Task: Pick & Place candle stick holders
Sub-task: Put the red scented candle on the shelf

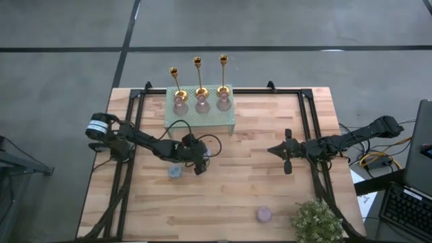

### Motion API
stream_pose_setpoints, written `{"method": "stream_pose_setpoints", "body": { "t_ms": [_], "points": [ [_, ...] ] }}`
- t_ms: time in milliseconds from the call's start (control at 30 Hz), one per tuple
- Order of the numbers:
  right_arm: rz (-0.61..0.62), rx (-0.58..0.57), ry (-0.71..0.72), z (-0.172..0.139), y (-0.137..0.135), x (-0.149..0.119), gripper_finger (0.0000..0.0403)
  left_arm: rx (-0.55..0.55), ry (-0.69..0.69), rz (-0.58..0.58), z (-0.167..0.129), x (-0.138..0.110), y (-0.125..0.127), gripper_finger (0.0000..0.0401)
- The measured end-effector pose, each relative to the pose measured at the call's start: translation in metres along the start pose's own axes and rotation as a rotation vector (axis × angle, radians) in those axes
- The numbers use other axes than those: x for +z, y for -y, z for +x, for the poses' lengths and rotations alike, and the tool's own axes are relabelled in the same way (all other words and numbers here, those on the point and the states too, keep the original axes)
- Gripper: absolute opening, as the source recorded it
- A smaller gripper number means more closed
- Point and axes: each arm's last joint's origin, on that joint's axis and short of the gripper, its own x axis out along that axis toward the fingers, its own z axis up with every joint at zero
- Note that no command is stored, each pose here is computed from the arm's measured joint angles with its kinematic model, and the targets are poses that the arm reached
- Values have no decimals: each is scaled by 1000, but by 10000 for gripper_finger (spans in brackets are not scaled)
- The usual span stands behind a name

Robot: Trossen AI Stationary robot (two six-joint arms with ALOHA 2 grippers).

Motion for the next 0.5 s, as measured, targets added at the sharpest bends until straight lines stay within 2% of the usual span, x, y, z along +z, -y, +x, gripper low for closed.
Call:
{"method": "stream_pose_setpoints", "body": {
  "t_ms": [267,500],
  "points": [
    [0,0,0,0,0,0,8,-9,12,-1,1,1,1,308],
    [0,-1,0,0,0,0,8,-55,5,5,-2,2,2,307]
  ]
}}
